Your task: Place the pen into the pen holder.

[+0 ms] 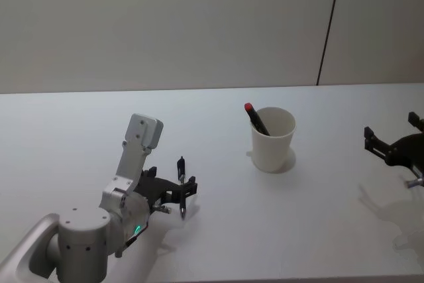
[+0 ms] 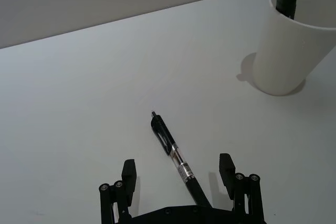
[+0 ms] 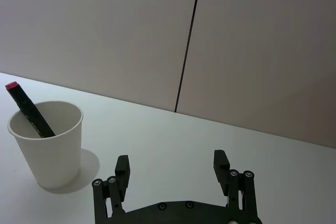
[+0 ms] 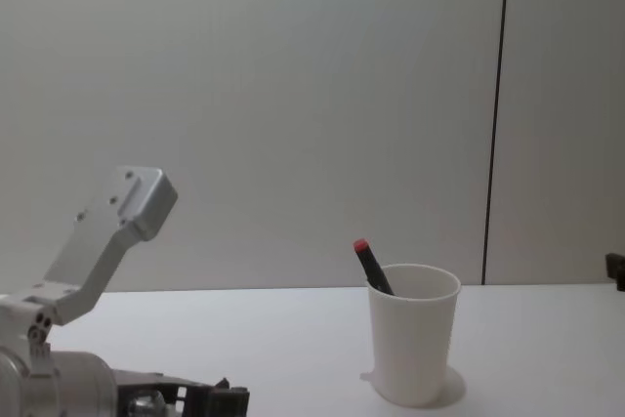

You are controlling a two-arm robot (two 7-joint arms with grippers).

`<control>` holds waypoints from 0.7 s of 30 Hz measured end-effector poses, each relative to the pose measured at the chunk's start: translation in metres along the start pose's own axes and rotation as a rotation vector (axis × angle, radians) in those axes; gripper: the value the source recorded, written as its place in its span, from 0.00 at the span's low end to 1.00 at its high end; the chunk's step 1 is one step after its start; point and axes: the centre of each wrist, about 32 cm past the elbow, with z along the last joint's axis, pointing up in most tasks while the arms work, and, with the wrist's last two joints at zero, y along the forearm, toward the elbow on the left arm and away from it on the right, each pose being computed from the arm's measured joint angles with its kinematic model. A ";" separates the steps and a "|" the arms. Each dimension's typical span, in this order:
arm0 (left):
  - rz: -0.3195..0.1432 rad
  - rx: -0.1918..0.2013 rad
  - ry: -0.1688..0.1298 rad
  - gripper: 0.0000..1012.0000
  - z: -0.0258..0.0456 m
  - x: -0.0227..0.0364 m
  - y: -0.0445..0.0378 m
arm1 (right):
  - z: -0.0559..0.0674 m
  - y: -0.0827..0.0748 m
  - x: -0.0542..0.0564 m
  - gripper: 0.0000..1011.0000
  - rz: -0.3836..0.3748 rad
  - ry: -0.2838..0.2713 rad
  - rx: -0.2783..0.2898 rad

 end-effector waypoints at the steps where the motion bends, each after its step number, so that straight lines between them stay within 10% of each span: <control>1: 0.001 0.003 -0.001 0.99 0.0000 0.0000 -0.0004 | 0.000 0.000 0.000 0.99 0.000 0.000 0.000; 21: 0.019 0.077 -0.005 0.99 -0.0043 -0.0061 -0.0130 | 0.000 0.000 0.000 0.99 0.000 0.000 0.000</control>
